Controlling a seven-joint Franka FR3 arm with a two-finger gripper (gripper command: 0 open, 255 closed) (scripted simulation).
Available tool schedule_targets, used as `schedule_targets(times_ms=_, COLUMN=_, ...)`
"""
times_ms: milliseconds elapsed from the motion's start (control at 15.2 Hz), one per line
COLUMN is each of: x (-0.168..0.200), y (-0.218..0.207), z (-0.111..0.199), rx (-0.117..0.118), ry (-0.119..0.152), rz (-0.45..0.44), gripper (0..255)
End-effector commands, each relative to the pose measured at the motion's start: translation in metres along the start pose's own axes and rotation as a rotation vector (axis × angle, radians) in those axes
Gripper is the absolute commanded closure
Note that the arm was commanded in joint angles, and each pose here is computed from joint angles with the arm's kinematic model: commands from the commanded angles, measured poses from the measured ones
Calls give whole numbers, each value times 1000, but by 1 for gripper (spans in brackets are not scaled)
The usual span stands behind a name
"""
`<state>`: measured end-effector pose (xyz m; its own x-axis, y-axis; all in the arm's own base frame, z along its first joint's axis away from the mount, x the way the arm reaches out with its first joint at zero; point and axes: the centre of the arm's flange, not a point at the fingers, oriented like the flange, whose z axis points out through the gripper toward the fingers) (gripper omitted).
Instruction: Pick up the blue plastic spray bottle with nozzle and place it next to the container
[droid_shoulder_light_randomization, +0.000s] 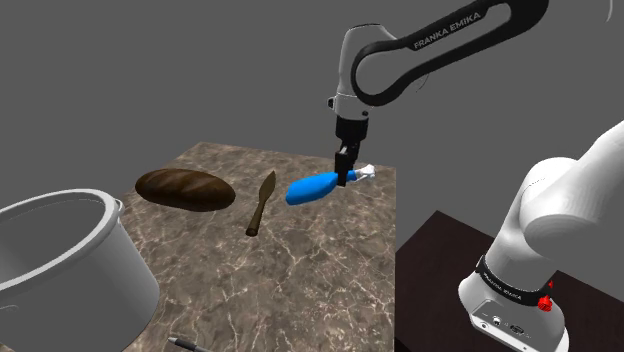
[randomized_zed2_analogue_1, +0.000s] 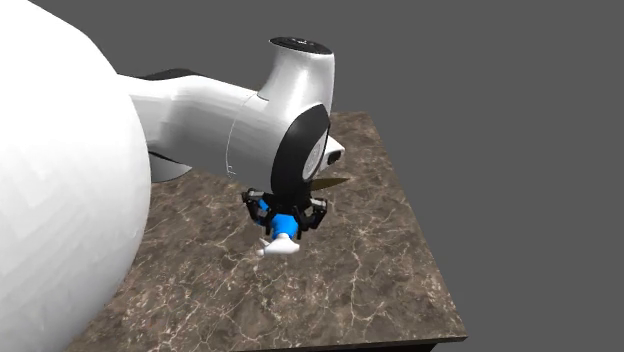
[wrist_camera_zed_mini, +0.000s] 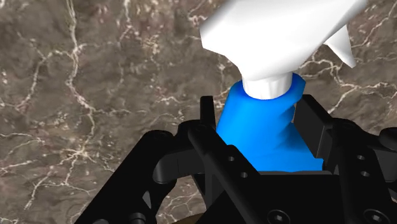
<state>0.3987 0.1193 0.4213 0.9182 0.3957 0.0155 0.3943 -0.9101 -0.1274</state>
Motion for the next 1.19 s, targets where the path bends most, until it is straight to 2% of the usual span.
schedule_targets(times_ms=0, x=0, y=-2, z=-12, rx=0, ry=0, rz=0, gripper=255)
schedule_targets(times_ms=1122, x=1, y=-14, z=-101, rx=0, ry=0, rz=0, gripper=255)
